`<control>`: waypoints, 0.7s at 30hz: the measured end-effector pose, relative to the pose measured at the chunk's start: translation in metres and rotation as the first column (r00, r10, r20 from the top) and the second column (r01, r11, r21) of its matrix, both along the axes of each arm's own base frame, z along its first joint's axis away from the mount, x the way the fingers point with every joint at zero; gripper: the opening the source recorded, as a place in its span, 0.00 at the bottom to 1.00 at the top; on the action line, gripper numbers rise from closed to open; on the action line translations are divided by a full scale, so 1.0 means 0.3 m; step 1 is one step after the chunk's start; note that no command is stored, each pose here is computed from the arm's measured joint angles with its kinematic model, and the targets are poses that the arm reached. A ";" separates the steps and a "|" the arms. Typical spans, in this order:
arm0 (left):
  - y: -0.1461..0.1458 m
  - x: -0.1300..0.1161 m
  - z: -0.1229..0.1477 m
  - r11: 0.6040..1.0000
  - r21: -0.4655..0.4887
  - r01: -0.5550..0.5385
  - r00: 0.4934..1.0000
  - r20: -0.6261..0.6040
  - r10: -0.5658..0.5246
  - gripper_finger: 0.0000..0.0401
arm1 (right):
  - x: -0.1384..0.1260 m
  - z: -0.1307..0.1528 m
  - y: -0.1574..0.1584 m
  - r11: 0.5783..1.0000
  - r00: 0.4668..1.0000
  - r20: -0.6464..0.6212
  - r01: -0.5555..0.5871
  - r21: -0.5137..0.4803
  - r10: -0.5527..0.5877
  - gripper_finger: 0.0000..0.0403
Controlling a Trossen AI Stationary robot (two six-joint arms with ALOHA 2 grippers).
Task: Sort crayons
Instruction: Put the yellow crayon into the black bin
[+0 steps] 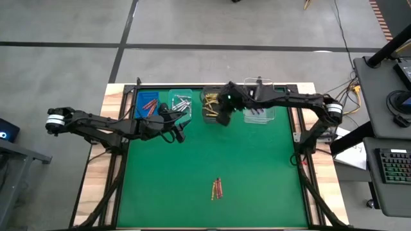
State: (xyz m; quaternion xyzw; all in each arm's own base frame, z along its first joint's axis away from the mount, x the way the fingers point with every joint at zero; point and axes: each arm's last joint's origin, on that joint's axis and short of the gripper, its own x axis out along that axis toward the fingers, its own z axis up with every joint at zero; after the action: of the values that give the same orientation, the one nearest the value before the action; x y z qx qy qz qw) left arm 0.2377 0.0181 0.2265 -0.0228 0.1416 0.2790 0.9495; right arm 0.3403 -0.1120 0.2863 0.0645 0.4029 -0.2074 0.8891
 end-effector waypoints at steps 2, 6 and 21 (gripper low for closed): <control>-0.002 0.001 0.000 1.000 -0.020 0.024 1.000 0.007 -0.024 0.41 | -0.009 0.007 0.063 0.997 0.997 -0.033 -0.071 0.039 0.073 0.24; -0.005 0.003 -0.001 0.998 -0.048 0.045 0.999 0.019 -0.044 0.41 | -0.010 0.000 0.193 0.982 0.980 -0.096 -0.167 0.088 0.175 0.23; -0.076 0.020 -0.015 0.931 -0.289 0.224 0.973 0.123 -0.196 0.41 | -0.082 -0.050 0.603 0.942 0.920 -0.284 -0.193 0.273 0.270 0.24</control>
State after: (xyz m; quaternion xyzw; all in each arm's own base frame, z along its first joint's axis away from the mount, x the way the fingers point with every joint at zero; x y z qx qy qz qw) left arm 0.2439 -0.0046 0.2220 -0.1643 0.1403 0.1495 0.9649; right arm 0.3158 0.0688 0.2713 0.0889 0.5672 -0.0575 0.8167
